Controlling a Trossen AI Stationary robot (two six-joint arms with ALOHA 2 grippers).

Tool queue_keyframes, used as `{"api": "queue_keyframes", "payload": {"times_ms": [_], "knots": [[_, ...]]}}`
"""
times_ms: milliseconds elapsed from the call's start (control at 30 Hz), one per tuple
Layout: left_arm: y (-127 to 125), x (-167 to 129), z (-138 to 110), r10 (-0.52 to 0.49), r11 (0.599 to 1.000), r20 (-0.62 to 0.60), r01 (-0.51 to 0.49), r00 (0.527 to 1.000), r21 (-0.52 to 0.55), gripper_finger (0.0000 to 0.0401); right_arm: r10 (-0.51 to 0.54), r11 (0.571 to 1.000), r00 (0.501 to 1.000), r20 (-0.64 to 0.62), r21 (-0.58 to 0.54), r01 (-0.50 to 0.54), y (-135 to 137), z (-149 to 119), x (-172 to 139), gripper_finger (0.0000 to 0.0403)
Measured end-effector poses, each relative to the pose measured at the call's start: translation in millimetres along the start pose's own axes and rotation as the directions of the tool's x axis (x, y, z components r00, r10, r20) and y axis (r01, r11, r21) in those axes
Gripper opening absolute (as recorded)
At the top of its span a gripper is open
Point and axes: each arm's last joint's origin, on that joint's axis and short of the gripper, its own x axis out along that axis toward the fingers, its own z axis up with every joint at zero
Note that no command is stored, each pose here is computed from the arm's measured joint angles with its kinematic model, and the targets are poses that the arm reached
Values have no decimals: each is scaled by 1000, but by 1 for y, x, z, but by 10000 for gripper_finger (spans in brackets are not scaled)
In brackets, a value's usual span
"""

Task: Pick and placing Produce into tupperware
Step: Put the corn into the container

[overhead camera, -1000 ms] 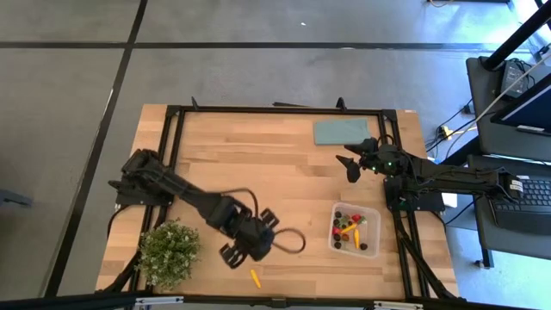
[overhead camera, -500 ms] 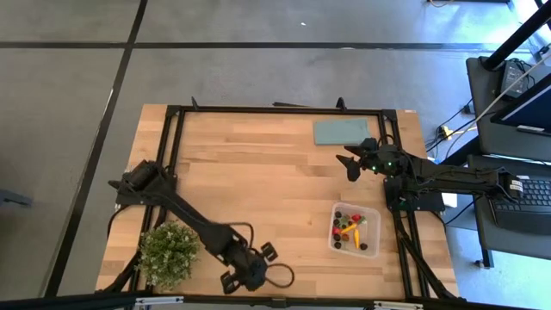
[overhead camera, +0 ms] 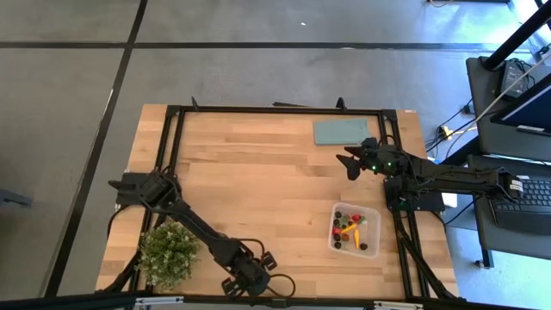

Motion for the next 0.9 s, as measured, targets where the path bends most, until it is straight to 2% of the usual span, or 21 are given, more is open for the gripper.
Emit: {"api": "queue_keyframes", "payload": {"times_ms": [233, 600, 900], "knots": [[0, 3, -1, 1, 997, -5, -2, 1000, -73, 90, 0, 1000, 1000, -2, 12, 0, 0, 0, 0, 287], [1, 3, 0, 7, 997, 5, -7, 1000, -77, 110, -1, 1000, 1000, -5, 10, 1, 0, 0, 0, 287], [1, 4, -1, -16, 988, 12, 18, 1000, -153, 106, -2, 1000, 1000, -6, 6, 2, 0, -1, 0, 287]]}}
